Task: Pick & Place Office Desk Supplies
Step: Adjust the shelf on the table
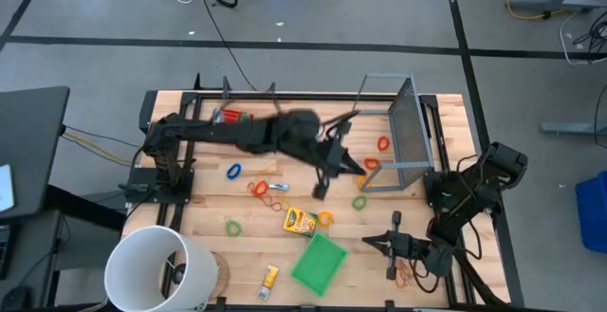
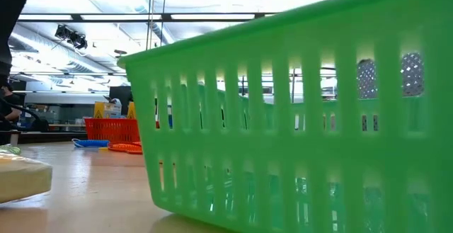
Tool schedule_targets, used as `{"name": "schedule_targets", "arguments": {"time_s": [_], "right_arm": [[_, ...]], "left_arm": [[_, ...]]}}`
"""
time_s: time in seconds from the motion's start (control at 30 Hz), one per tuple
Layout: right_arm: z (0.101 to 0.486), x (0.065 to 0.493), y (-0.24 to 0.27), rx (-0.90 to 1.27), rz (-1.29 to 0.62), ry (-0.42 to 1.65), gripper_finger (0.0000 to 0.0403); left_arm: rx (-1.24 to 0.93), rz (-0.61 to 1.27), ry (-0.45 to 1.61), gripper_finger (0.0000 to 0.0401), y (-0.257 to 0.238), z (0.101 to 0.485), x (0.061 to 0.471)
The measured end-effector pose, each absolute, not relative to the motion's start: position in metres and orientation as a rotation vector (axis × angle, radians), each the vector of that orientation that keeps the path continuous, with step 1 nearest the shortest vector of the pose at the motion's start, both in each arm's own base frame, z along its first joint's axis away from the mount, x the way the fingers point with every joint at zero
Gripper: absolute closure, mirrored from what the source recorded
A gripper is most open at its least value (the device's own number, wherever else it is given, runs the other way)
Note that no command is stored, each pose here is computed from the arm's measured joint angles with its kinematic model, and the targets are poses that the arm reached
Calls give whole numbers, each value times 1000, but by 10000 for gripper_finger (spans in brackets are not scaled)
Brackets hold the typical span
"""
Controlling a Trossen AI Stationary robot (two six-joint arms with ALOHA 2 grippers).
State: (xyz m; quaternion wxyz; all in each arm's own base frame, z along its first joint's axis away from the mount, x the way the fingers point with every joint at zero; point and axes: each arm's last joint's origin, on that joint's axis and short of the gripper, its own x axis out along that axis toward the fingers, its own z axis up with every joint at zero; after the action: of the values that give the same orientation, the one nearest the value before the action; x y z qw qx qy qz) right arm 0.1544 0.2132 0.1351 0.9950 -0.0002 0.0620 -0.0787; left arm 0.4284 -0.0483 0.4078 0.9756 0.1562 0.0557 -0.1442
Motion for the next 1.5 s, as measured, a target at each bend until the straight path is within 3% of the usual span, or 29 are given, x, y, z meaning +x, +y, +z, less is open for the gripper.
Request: {"name": "schedule_targets", "arguments": {"time_s": [0.17,0.27,0.4,0.6,0.87,1.1,1.5], "right_arm": [[135,152,214,-14,-157,124,402],[133,151,214,-32,-154,132,402],[133,150,215,-44,-148,137,402],[132,151,213,-53,-175,134,402],[133,158,206,-40,-297,104,403],[136,161,194,-26,-575,9,403],[137,195,161,-40,-758,19,403]], "left_arm": [[223,-211,-297,399,-82,378,431],[191,-153,-388,399,-89,341,421],[162,-80,-261,399,-83,293,406],[108,32,-95,400,-62,249,361],[59,127,-20,400,-34,205,289],[19,196,-5,400,-19,173,240],[-18,145,22,400,-15,149,199]]}}
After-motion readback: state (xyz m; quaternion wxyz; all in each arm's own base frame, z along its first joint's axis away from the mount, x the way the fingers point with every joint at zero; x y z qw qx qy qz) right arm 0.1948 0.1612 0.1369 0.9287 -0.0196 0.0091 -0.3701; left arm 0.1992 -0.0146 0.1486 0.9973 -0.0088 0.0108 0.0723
